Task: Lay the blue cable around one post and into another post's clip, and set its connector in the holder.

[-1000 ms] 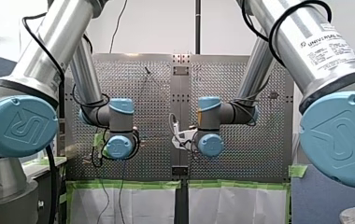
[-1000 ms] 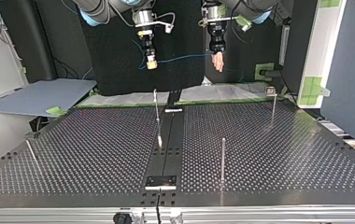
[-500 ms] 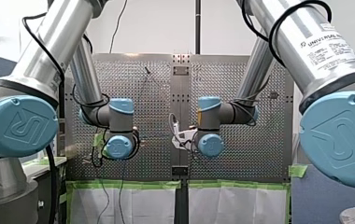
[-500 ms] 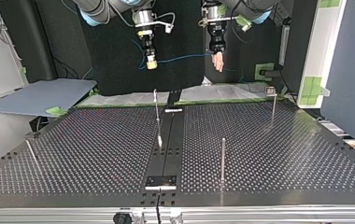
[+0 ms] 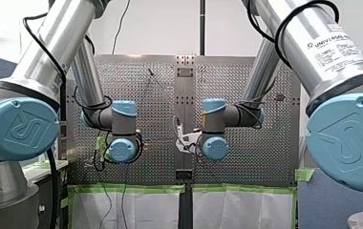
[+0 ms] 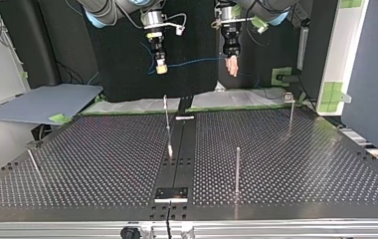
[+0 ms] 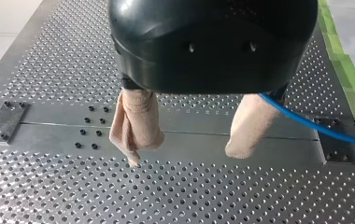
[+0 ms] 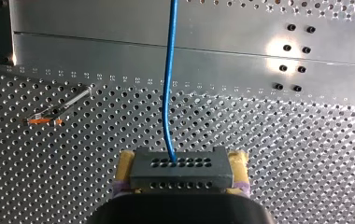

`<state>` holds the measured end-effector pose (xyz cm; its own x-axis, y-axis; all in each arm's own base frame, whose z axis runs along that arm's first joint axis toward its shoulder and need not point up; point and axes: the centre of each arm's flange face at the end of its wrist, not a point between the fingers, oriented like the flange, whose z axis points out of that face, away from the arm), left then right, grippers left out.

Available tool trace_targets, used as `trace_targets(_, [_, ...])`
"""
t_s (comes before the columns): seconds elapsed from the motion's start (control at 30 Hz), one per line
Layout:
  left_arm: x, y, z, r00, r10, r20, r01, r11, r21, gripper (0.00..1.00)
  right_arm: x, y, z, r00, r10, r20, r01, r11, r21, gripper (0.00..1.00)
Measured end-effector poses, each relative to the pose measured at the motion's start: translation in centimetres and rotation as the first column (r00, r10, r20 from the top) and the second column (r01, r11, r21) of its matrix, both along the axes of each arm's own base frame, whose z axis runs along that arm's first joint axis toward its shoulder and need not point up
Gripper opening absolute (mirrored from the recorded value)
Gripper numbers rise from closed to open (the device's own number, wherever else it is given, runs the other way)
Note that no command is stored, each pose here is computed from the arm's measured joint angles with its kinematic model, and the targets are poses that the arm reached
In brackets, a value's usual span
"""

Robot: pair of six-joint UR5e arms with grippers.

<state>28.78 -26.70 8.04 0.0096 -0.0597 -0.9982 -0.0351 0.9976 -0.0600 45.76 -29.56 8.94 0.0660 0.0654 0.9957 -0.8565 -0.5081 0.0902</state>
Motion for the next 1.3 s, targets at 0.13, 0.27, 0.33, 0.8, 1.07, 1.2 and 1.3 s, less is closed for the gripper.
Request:
trace_targets(0.13, [0.0, 0.0, 0.0, 1.0, 0.0, 0.0, 0.0, 1.0, 0.0, 1.0, 0.0, 0.0, 0.0, 1.0, 0.0, 0.0, 0.0, 1.0, 0.0, 0.0])
trace_targets(0.27, [0.0, 0.0, 0.0, 1.0, 0.001, 0.0, -0.001, 1.0, 0.0, 1.0, 0.0, 0.0, 0.0, 1.0, 0.0, 0.0, 0.0, 1.0, 0.0, 0.0])
trace_targets(0.33, [0.1, 0.0, 0.1, 1.0, 0.002, 0.002, -0.002, 1.0, -0.001, 1.0, 0.0, 0.0, 0.0, 1.0, 0.0, -0.001, 0.0, 1.0, 0.0, 0.0])
trace_targets(0.8, [0.3, 0.0, 0.2, 1.0, 0.005, 0.006, -0.005, 1.0, -0.002, 1.0, 0.0, 0.0, 0.1, 1.0, 0.0, -0.002, 0.0, 1.0, -0.003, 0.0])
trace_targets(1.07, [0.3, 0.0, 0.2, 1.0, 0.005, 0.006, -0.005, 1.0, -0.002, 1.0, 0.0, 0.0, 0.1, 1.0, 0.0, -0.002, 0.0, 1.0, -0.003, 0.0])
trace_targets(1.2, [-0.2, 0.0, 0.1, 1.0, 0.001, -0.002, -0.001, 1.0, -0.004, 1.0, 0.2, 0.1, 0.0, 1.0, 0.0, -0.004, 0.0, 1.0, 0.0, 0.0])
trace_targets(1.3, [-1.2, -0.3, -0.1, 0.9997, -0.017, -0.018, 0.017, 0.9997, -0.016, 1.0, 0.8, 0.1, 0.0, 1.0, 0.004, -0.008, -0.004, 1.0, 0.005, 0.0])
